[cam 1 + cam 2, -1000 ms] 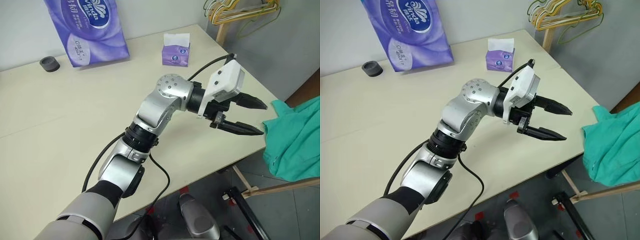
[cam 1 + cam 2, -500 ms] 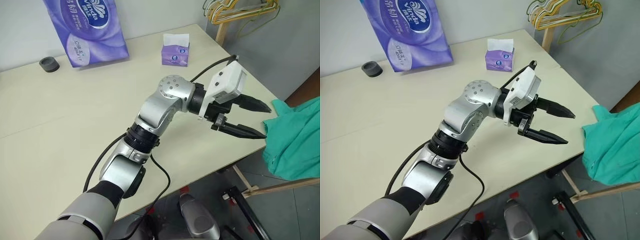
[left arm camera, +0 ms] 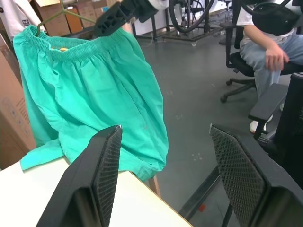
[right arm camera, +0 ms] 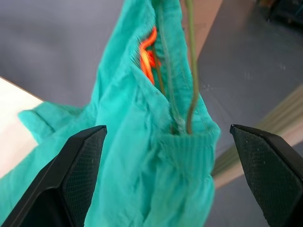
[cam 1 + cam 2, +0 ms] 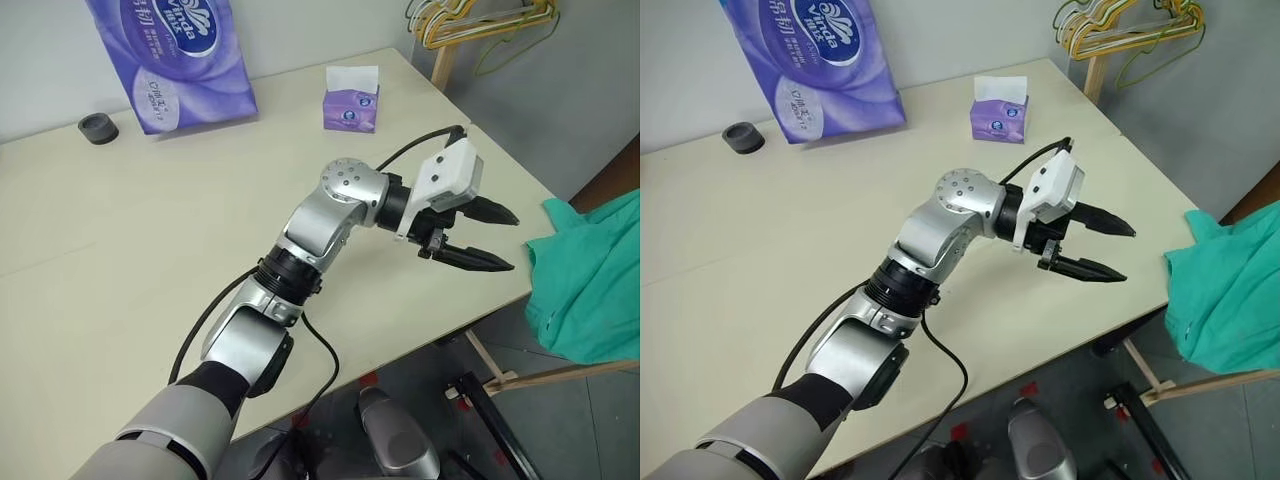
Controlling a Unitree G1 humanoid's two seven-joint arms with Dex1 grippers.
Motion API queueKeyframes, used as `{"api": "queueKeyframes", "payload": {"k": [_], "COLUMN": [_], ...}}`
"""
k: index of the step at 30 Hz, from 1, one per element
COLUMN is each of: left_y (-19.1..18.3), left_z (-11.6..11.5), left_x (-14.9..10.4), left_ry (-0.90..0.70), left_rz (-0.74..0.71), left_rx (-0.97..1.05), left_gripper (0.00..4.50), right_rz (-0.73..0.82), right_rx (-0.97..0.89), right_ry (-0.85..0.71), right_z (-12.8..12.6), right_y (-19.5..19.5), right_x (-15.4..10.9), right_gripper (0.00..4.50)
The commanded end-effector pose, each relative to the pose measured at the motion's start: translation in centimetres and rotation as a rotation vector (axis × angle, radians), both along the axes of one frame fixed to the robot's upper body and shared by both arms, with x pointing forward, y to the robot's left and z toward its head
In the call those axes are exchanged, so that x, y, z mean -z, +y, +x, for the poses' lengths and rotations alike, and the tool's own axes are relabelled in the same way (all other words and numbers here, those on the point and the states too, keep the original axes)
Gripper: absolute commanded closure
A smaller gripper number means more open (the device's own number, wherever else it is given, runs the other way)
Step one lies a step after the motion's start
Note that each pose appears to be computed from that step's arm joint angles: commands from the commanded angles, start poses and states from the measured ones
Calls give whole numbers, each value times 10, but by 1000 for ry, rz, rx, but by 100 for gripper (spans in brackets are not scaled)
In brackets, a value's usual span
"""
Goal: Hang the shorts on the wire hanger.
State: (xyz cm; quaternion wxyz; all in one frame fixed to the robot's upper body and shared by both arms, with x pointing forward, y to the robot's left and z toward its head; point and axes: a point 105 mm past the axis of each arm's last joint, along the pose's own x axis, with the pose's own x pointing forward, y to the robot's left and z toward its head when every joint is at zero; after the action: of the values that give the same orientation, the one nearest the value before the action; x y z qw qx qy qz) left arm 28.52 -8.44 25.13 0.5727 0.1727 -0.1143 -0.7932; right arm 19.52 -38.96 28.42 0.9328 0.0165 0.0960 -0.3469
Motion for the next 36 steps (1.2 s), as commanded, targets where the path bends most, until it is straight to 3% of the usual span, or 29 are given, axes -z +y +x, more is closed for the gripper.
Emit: {"api": "queueKeyframes", "payload": {"k": [1, 14, 20, 27, 36], "left_y": [-5, -5, -7, -5, 4], "left_z": [-2, 16, 23, 33, 40], "left_x": [-14, -19, -30, -47, -60], "left_ry": [-46, -45, -43, -21, -32], "left_rz": [-35, -69, -122, -219, -278], "left_rx": [-1, -111, -146, -216, -271], "left_gripper": [136, 136, 136, 136, 136], "right_rz": [-77, -295, -347, -424, -370], "right_rx": [24, -85, -104, -279, -640], "right_ry": [-47, -132, -114, -105, -45], "right_z": [-3, 4, 5, 20, 43], "right_y": [3, 37, 39, 67, 120], "right_x": [-18, -49, -48, -41, 0], "right_gripper": [5, 5, 5, 5, 5]}}
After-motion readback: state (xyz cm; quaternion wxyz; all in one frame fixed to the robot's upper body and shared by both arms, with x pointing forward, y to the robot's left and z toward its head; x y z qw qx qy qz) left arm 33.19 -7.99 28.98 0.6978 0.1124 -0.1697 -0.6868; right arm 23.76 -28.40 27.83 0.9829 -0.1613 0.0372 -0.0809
